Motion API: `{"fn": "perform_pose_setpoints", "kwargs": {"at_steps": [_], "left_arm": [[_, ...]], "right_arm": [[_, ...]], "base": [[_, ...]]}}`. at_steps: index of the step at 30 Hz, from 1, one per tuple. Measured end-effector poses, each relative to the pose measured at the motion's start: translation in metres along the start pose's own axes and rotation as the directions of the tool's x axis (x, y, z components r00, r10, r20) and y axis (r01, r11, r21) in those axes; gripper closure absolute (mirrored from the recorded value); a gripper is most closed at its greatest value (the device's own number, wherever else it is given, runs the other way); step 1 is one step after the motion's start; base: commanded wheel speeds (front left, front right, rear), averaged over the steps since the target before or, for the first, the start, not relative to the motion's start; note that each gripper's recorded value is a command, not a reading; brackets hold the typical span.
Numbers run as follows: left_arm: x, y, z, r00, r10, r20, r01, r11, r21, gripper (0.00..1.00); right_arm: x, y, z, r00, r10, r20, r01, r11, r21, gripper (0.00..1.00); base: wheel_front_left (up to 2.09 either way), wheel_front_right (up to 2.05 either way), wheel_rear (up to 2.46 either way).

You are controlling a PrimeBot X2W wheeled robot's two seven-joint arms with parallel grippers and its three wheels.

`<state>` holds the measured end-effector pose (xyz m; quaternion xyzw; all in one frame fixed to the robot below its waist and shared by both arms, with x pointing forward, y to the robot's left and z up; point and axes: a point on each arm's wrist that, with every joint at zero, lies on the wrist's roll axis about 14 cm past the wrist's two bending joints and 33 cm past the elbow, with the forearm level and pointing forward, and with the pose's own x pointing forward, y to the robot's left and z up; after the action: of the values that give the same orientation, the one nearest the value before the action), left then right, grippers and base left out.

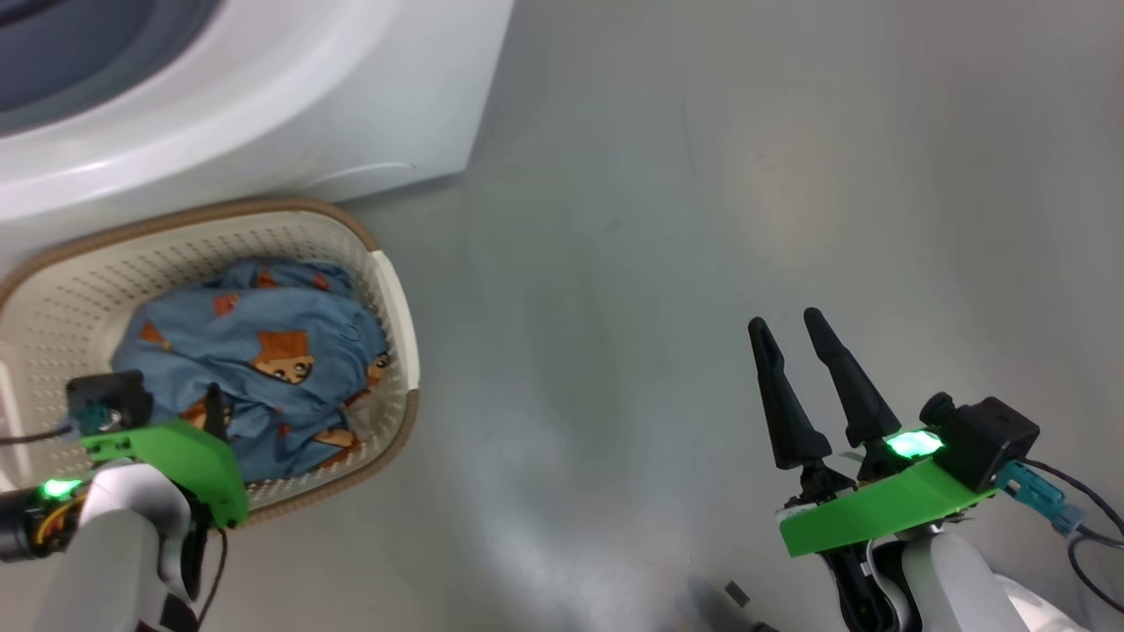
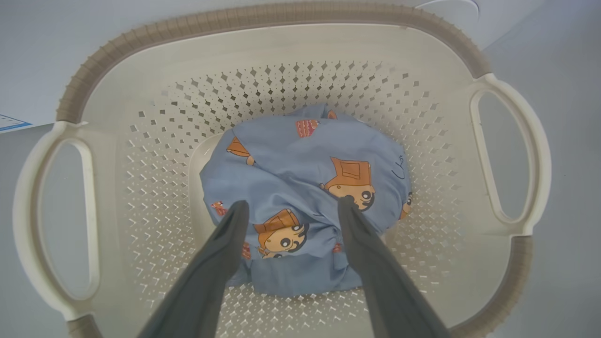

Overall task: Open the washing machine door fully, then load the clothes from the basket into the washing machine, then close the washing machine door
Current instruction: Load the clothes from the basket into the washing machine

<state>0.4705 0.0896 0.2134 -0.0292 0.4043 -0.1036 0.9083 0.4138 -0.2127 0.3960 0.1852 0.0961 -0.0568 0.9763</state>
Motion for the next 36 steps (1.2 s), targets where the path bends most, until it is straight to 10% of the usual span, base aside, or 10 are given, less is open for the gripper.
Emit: {"fn": "perform_pose_setpoints", "kwargs": {"at_steps": [36], "left_arm": [[0.106,0.009,-0.054,0.975,0.025,-0.220,-0.013,0.998,0.054,0.00]], "right_arm": [[0.025,-0.033,-0.055,0.987,-0.082,-0.137,0.079,0.996,-0.028,0.00]], "base": [[0.00,0.00,0.00]]}}
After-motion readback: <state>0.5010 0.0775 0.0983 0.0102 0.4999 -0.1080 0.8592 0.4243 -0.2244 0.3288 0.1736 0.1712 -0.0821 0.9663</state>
